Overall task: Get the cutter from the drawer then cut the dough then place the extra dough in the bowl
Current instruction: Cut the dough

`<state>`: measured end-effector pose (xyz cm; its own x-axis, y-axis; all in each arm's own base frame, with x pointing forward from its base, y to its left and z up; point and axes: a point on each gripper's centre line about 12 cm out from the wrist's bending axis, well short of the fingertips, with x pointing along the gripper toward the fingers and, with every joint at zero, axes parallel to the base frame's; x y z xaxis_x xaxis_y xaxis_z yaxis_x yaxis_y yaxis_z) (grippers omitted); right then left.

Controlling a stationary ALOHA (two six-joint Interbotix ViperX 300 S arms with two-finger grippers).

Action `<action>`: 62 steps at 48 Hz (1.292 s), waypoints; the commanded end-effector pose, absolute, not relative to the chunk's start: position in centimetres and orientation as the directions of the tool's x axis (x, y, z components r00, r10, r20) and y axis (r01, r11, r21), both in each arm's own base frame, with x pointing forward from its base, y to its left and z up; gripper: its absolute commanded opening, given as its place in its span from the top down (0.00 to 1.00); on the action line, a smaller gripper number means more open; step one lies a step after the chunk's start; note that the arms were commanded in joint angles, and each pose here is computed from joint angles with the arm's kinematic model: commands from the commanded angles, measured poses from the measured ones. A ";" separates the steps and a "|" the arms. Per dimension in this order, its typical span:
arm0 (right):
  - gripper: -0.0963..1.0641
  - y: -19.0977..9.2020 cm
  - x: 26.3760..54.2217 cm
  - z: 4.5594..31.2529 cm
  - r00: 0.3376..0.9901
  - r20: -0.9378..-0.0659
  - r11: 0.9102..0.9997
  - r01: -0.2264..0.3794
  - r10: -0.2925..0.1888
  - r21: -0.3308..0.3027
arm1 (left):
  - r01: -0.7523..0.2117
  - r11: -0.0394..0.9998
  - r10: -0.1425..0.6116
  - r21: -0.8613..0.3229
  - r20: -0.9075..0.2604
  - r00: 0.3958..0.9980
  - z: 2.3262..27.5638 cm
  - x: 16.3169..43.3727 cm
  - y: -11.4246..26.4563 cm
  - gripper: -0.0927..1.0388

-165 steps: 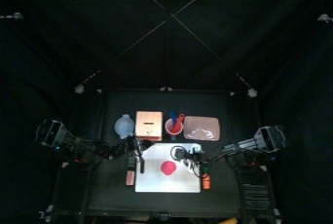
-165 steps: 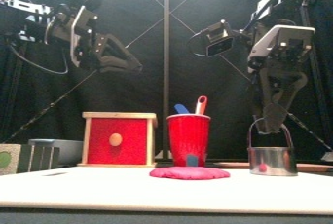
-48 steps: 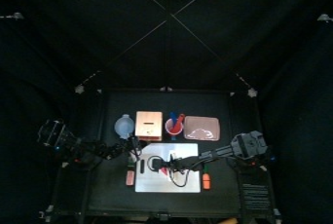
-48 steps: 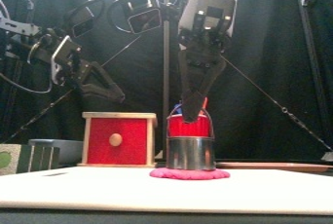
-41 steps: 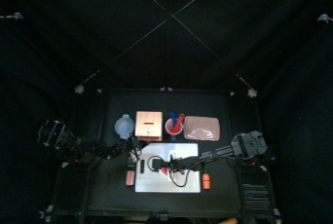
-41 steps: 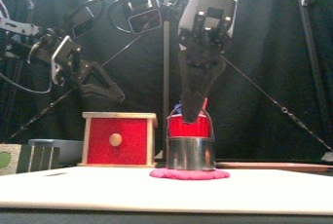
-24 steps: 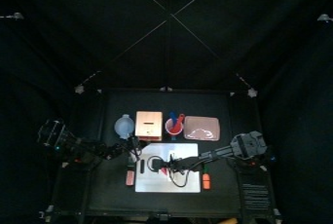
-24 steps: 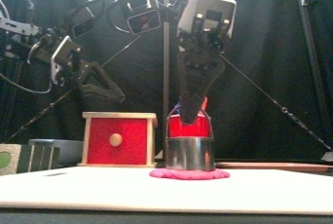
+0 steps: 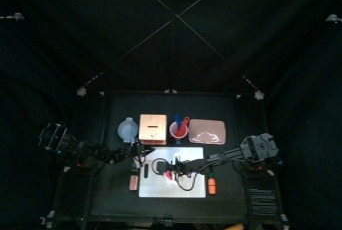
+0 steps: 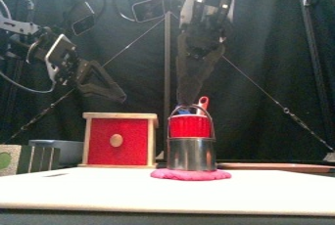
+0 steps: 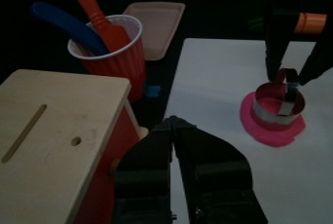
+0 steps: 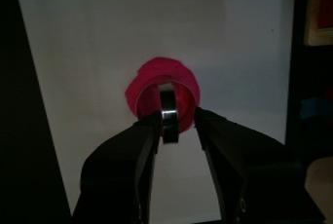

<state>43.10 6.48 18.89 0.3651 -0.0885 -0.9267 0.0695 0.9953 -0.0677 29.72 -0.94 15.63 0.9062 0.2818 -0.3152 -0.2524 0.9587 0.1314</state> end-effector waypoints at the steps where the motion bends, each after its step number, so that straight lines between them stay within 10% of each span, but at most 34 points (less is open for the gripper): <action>1: 0.28 6.2 42.4 22.1 0.425 -0.902 0.995 0.085 -0.076 -0.044 | -0.256 0.960 0.278 0.112 -0.272 0.921 17.0 30.7 -1.1 0.46; 28: 0.28 5.2 37.3 25.8 0.563 -0.824 0.997 0.061 -0.068 -0.040 | -0.279 0.960 0.281 0.030 -0.137 0.950 21.7 34.0 -1.9 0.30; 46: 0.28 4.6 32.4 28.7 0.916 -0.383 0.991 -0.079 0.115 0.109 | -0.279 0.960 0.279 0.010 -0.084 0.957 23.5 35.0 -2.3 0.30; 52: 0.29 3.1 30.4 27.3 0.967 -0.219 0.987 -0.109 0.133 0.120 | -0.285 0.958 0.286 0.025 -0.064 0.956 23.6 35.3 -2.2 0.30; 62: 0.29 2.0 29.7 25.0 0.975 -0.193 0.983 -0.082 0.114 0.166 | -0.276 0.961 0.277 0.027 -0.040 0.960 24.0 35.5 -2.7 0.31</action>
<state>29.59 1.97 24.51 0.9679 0.1103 -0.2257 -0.0763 0.9851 0.1542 34.96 -2.23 22.79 0.9557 0.2836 -0.0790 -0.2811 0.9588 0.0405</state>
